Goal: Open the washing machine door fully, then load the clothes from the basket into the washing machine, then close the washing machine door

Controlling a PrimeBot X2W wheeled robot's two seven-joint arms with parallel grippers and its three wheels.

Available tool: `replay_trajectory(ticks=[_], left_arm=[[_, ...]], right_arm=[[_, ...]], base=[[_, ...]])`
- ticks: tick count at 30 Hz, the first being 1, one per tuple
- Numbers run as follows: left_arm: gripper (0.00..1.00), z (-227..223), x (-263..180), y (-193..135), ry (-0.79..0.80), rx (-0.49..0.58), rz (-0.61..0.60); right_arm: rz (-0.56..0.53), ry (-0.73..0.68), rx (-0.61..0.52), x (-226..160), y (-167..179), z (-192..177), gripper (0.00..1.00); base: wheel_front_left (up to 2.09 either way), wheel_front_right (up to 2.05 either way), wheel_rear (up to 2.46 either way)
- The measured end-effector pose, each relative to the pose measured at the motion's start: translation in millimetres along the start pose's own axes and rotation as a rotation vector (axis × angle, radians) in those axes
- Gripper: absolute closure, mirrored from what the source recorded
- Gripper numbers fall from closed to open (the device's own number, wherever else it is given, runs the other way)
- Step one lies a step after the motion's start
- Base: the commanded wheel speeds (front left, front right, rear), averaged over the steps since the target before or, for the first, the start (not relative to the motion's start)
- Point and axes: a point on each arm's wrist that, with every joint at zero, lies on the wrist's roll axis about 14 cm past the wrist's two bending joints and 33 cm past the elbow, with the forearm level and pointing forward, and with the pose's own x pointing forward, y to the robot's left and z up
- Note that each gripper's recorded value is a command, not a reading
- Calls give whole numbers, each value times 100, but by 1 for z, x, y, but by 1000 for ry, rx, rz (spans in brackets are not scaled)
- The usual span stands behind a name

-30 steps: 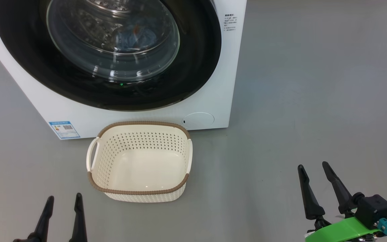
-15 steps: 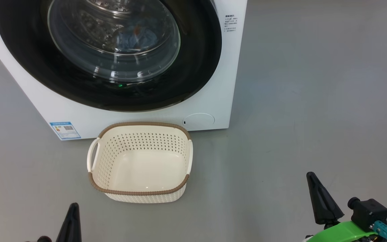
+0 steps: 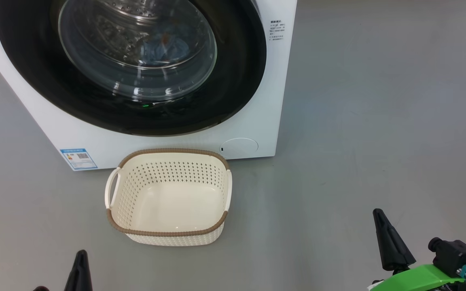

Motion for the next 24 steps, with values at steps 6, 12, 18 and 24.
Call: replay_trajectory(ticks=[6,12,18,24], left_arm=[[100,-3,-1,3,13,-66,15],[100,-4,1,3,24,-134,22],[100,-4,4,3,33,-201,28],[100,-7,4,5,47,-278,41]], right_arm=[[-16,3,65,-1,-3,0,100],[-32,11,132,-1,-6,-1,100],[-46,16,195,-2,-9,-2,100],[-63,19,269,-2,-12,-3,100]], base=[[0,0,0],[0,0,0],[0,0,0],[0,0,0]])
